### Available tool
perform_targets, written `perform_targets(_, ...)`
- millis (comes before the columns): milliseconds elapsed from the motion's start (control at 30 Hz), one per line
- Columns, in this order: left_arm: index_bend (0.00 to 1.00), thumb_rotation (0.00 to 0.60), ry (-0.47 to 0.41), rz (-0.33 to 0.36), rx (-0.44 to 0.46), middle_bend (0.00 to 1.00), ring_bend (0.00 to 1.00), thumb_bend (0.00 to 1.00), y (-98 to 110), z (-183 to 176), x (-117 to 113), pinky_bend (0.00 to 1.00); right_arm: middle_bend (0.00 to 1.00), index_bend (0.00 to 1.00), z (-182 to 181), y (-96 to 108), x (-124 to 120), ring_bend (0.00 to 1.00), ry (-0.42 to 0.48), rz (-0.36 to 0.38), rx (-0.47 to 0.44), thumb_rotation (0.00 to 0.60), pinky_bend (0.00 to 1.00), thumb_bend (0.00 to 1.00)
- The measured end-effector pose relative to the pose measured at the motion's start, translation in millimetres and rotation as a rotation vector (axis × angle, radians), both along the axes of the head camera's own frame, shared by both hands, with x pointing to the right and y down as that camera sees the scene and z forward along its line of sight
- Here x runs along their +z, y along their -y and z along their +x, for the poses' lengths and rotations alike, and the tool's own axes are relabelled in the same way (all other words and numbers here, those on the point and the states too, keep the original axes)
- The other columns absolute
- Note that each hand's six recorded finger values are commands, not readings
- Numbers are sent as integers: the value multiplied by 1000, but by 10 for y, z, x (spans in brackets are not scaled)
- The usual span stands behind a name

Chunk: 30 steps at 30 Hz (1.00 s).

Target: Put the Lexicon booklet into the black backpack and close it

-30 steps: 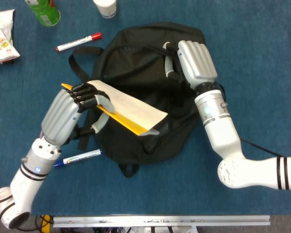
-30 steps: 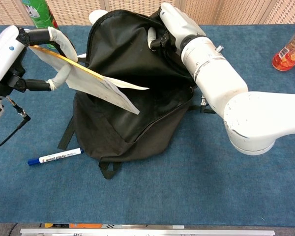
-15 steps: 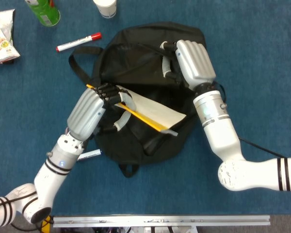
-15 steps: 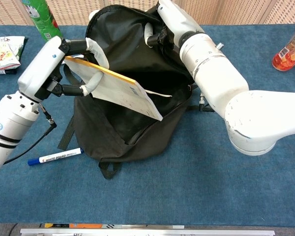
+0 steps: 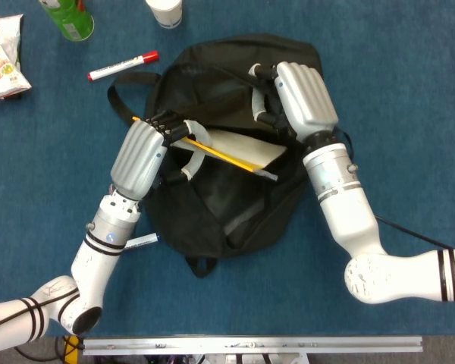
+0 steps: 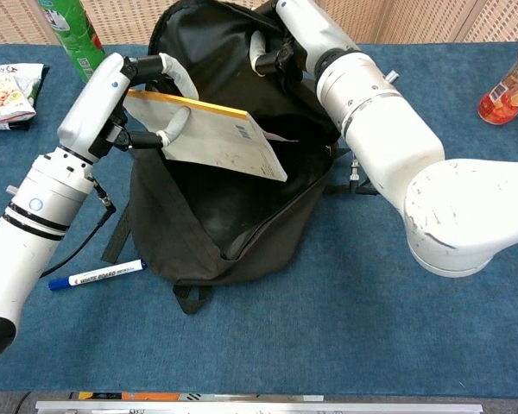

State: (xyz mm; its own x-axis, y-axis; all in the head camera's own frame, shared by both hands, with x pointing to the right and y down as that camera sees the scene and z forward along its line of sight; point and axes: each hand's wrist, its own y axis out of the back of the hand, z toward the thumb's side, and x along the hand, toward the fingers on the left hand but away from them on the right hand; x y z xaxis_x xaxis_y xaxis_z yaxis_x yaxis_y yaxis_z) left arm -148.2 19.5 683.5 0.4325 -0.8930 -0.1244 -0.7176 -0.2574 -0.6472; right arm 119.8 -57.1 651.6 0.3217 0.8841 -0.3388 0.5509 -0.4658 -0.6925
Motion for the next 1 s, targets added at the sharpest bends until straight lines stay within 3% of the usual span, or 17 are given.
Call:
perform_targets(467, 710, 600, 194, 180, -70, 602, 551, 417, -16, -63, 237, 448, 597, 658, -61, -1, -72, 573, 31, 1, 9, 600, 826, 687)
perform_targets(1000, 713, 600, 193, 175, -12, 613, 554, 415, -177, 308, 338, 449, 597, 659, -173, -98, -35, 579, 49, -32, -13, 600, 835, 691)
